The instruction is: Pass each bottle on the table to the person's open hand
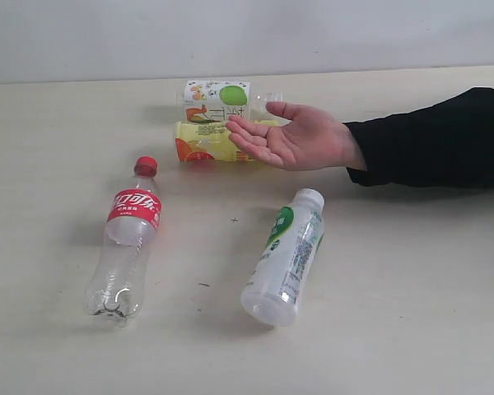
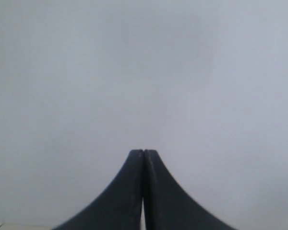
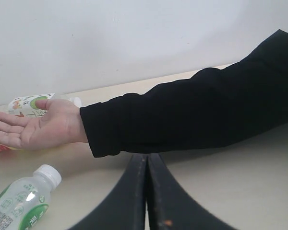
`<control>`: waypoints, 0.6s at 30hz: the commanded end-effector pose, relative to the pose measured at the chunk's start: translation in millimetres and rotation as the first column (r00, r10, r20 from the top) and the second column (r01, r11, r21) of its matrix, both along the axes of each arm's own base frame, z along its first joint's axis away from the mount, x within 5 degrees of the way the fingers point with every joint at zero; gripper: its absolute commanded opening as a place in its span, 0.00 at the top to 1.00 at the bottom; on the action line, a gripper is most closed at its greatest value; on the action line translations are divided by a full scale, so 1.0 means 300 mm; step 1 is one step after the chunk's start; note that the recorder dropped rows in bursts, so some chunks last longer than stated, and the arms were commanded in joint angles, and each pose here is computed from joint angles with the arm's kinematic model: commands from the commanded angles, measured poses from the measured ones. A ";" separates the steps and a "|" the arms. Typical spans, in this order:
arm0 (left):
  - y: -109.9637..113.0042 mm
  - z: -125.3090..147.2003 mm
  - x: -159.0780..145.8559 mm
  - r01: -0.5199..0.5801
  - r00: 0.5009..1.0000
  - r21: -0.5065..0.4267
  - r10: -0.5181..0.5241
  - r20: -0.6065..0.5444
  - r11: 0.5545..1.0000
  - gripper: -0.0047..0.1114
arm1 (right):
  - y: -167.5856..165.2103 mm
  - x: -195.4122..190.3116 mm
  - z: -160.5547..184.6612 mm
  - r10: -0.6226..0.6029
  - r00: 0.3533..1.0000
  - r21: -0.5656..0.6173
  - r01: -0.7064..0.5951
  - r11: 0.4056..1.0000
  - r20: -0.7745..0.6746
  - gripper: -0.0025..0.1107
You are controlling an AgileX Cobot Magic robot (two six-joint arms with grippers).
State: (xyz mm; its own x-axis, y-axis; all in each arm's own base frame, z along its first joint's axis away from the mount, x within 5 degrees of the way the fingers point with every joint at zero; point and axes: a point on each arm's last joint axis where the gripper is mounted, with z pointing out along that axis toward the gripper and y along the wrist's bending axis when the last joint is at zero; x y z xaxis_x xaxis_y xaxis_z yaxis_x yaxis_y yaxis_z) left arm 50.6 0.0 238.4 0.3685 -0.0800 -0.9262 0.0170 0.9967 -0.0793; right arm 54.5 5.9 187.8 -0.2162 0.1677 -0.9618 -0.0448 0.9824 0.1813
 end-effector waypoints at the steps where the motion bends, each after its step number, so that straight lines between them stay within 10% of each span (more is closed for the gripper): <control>1: -0.003 0.040 -0.020 0.112 0.985 -0.174 -0.086 0.151 0.978 0.95 | -0.001 0.000 -0.001 -0.001 1.000 -0.006 0.001 1.000 0.010 0.98; 11: 0.009 0.231 -0.097 0.318 0.830 -0.275 -0.126 0.544 0.907 0.95 | -0.001 0.000 -0.001 -0.001 1.000 -0.006 0.001 1.000 0.010 0.98; 18: 0.013 0.457 0.177 0.194 0.972 -0.356 -0.130 0.195 0.914 0.95 | -0.001 0.000 -0.001 -0.001 1.000 -0.006 0.001 1.000 0.010 0.98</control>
State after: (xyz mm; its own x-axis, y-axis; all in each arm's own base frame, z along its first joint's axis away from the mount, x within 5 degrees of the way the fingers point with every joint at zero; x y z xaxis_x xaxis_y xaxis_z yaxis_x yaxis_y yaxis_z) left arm 59.4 6.2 364.8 0.6274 -0.5030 -0.5944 0.3078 0.8614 -0.4040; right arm 54.5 5.9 187.8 -0.2162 0.1677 -0.9618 -0.0448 0.9824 0.1813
